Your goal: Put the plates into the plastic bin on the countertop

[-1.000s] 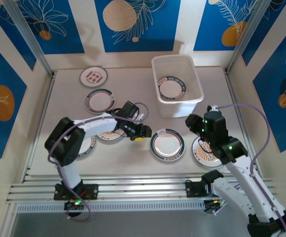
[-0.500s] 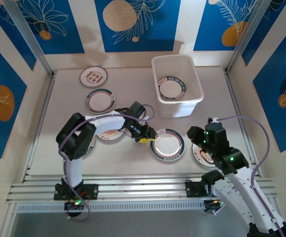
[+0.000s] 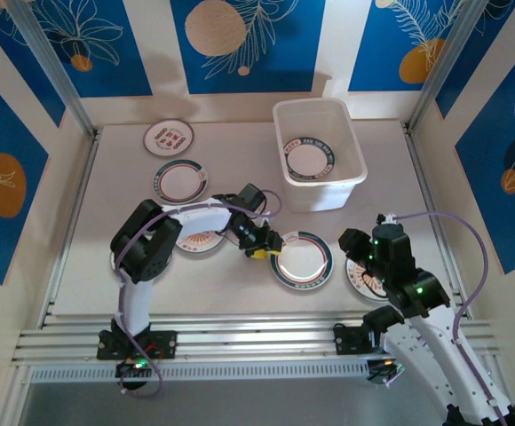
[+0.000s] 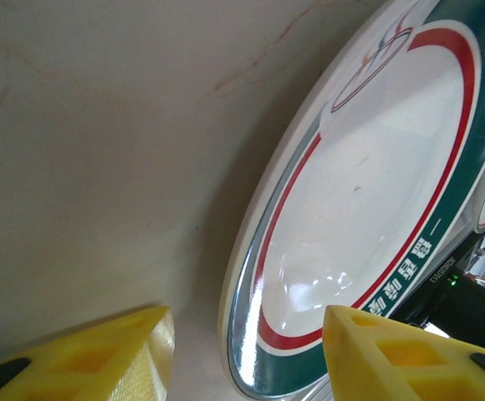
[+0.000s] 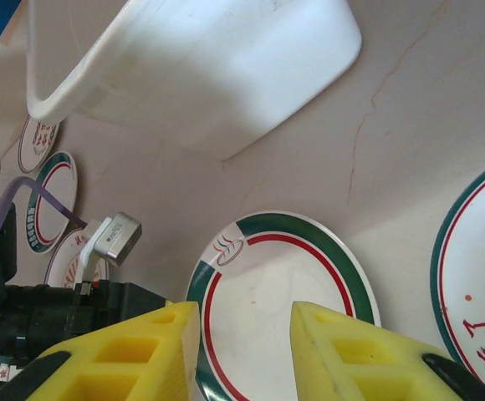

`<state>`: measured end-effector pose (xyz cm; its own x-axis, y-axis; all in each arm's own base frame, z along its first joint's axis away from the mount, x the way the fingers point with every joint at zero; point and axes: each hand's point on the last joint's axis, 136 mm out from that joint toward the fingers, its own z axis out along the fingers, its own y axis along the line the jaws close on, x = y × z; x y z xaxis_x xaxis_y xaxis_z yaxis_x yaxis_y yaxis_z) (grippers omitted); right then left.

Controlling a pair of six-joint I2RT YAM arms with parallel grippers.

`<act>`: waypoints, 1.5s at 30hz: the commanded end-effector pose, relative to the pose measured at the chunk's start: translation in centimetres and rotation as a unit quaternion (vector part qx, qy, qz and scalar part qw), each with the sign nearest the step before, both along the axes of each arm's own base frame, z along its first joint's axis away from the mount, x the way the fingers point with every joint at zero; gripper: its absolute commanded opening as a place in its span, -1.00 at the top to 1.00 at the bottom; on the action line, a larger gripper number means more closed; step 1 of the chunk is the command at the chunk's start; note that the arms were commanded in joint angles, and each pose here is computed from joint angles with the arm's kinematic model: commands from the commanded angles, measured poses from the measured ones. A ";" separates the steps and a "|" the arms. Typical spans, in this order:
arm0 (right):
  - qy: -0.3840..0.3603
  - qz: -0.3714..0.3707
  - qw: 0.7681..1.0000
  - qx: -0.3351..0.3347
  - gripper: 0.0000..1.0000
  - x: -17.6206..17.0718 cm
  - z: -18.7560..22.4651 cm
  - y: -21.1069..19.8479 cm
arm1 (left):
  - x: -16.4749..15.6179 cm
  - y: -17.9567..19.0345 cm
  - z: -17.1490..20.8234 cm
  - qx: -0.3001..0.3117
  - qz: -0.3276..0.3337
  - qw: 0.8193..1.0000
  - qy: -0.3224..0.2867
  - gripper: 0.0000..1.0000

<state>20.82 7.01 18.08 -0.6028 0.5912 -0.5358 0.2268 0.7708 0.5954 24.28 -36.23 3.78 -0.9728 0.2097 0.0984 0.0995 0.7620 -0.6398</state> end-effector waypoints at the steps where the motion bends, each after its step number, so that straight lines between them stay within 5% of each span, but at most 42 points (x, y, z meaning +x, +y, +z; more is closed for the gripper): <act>1: 0.009 0.012 1.000 0.003 0.30 -0.4 -0.8 0.2 | -0.6 -0.7 0.2 0.002 -0.011 1.000 0.016 -0.01; 21: 0.023 0.005 1.000 0.013 0.31 -0.5 -1.7 0.0 | -0.5 -1.2 -1.0 0.012 -0.016 0.999 0.041 0.14; 45: 0.032 -0.007 0.999 0.023 0.32 -1.1 -2.5 -0.3 | -0.4 -1.3 -0.9 0.005 -0.015 0.999 0.035 0.81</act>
<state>20.06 6.63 16.07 -0.6181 0.6166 -0.4877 0.2669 0.7481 0.6076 24.26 -37.88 3.14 -0.9564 0.2419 0.1636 0.0760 0.7469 -0.6606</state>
